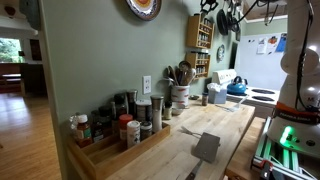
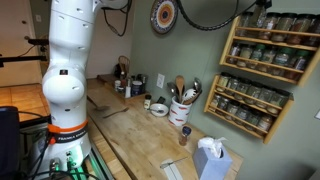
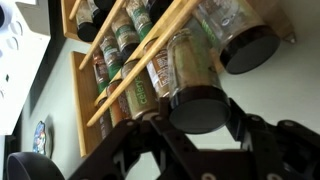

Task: Pick up the second spice bottle from the left on the top shelf of the top spice rack and put it on the table

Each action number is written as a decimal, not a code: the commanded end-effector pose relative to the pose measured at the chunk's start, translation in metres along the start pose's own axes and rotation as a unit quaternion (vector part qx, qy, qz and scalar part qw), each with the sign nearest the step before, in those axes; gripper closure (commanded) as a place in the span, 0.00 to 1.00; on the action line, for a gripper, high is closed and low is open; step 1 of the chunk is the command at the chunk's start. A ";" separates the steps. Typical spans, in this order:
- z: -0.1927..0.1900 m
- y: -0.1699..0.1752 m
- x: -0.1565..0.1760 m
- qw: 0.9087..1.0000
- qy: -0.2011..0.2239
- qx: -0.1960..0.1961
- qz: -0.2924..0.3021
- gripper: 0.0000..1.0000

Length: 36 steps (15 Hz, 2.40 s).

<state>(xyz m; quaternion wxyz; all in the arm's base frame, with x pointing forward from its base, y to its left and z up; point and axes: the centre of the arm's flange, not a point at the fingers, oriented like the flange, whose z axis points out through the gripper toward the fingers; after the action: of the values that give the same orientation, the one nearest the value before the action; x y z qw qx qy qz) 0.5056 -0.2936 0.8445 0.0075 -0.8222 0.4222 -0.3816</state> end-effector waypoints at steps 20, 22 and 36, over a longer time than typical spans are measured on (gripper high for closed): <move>-0.078 0.074 -0.109 0.987 -0.070 0.055 -0.134 0.69; -0.079 0.077 -0.132 0.981 -0.075 0.065 -0.168 0.69; 0.028 0.108 -0.298 0.952 -0.064 0.019 -0.300 0.69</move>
<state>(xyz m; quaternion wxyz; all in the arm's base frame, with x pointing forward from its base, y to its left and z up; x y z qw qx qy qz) 0.3708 -0.1862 0.6690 -0.0511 -0.9375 0.1428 -0.3131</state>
